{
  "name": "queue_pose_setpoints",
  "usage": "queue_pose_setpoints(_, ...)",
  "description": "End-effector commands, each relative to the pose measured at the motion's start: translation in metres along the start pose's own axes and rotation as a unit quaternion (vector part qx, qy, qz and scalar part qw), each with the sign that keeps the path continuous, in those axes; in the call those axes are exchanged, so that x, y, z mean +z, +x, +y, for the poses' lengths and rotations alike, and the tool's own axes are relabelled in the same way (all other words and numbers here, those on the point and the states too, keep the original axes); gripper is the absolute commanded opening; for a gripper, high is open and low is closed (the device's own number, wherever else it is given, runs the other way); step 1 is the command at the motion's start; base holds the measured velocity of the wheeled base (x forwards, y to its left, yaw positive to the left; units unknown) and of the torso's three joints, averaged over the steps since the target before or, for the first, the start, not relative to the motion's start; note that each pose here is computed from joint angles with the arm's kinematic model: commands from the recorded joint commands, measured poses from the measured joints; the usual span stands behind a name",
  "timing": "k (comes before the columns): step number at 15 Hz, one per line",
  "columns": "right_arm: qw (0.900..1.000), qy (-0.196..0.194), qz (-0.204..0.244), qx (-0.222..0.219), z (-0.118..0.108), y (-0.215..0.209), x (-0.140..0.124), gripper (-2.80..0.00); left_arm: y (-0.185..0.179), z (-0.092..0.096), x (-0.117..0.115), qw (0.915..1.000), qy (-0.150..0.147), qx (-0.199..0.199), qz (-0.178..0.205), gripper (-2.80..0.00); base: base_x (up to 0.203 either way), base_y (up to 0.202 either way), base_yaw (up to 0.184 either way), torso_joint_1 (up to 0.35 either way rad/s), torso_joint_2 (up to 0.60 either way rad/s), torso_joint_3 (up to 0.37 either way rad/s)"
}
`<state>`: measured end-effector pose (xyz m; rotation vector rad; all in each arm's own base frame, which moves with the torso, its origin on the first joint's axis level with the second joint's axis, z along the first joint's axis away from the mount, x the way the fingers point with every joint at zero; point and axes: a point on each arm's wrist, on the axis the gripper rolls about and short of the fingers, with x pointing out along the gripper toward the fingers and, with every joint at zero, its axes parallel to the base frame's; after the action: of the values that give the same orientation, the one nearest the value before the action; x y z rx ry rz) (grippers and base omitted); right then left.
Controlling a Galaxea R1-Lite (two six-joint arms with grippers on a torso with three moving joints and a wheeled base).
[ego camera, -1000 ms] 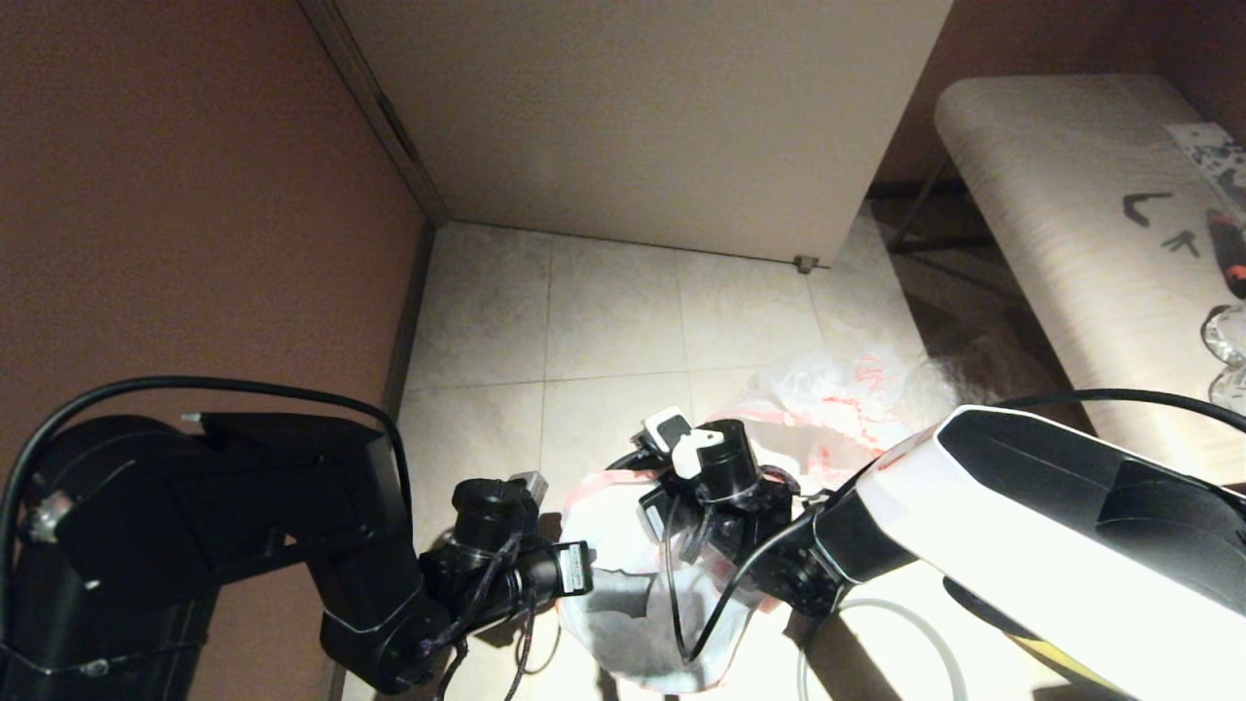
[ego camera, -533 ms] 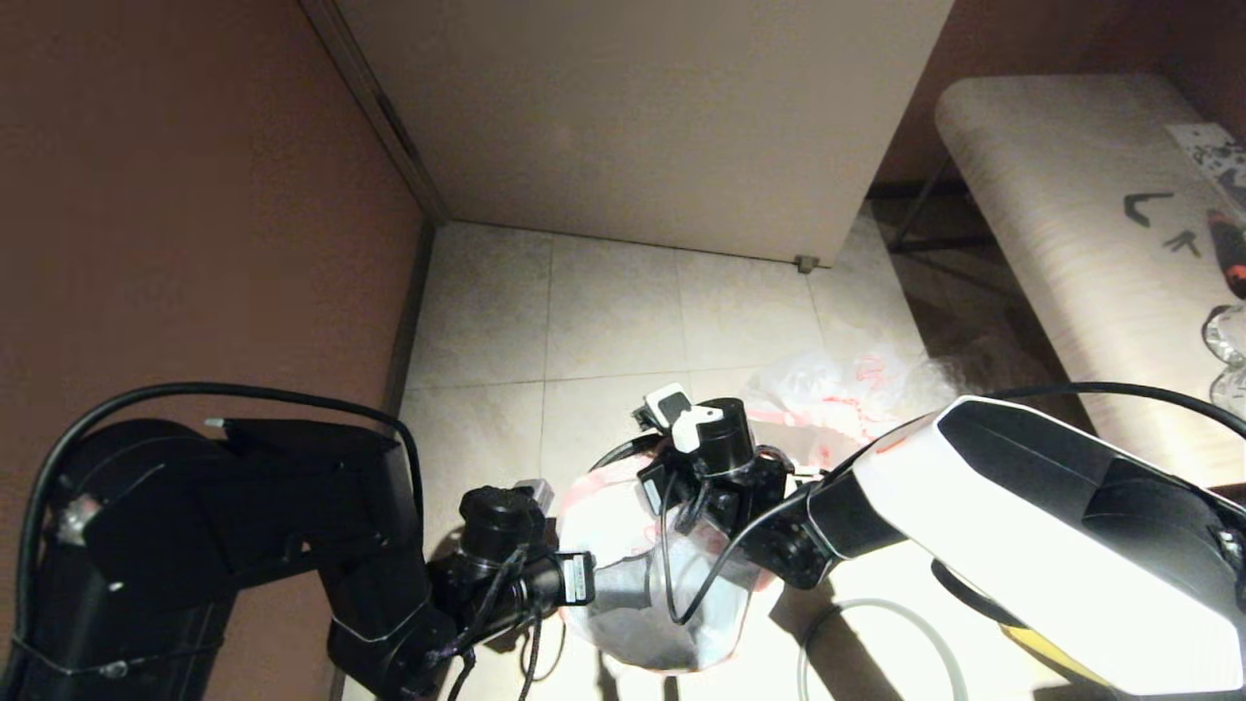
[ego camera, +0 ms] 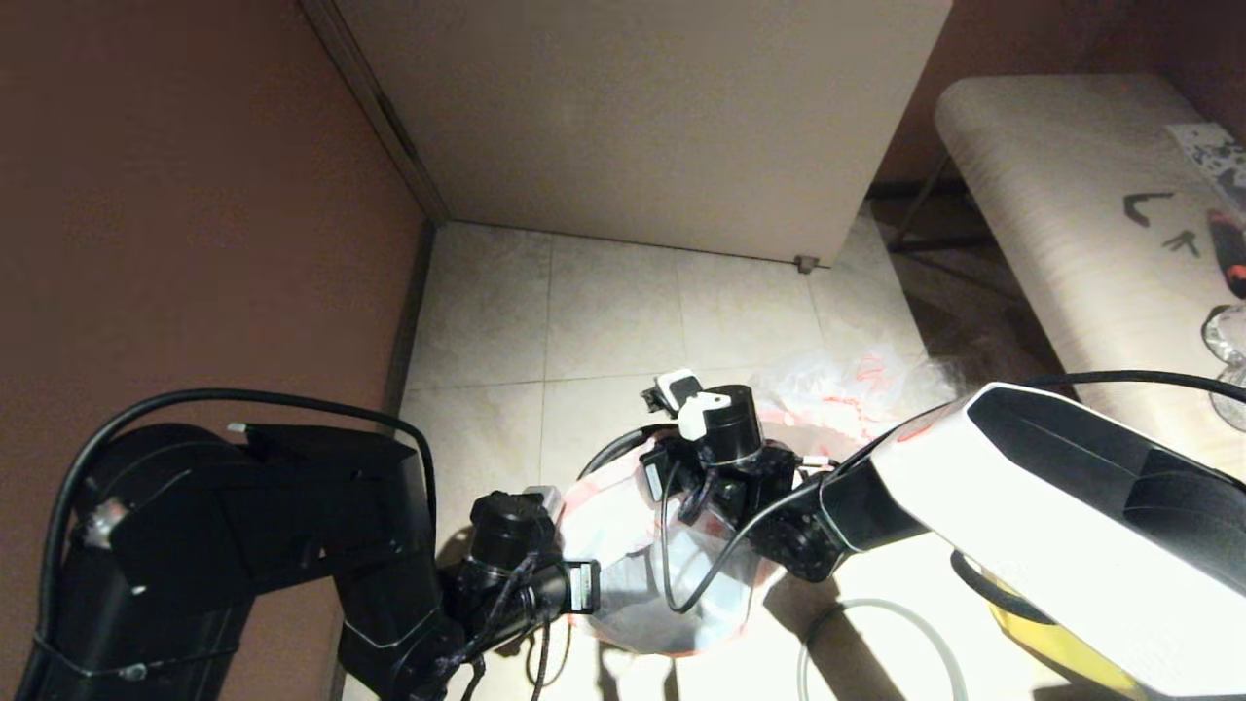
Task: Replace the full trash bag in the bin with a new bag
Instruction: Put the new garbage bag on the trash can
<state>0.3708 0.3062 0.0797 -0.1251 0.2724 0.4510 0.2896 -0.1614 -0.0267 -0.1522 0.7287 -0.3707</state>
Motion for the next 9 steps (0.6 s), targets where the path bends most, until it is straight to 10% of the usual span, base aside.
queue_pose_setpoints(1, 1.0, 0.002, 0.003, 0.004, 0.002, -0.008, 0.001, -2.8, 0.0, -0.001, 0.001, 1.0, -0.003, -0.001, -0.004, -2.8, 0.0, 0.0, 0.0, 0.0, 0.0, 0.0)
queue_pose_setpoints(9, 0.996, -0.025, 0.084, 0.031, 0.029, -0.014, -0.057, -2.8, 0.005, 0.004, 0.018, 0.9985, -0.051, 0.009, -0.017, -2.8, 0.0, 0.0, 0.0, 0.0, 0.0, 0.0)
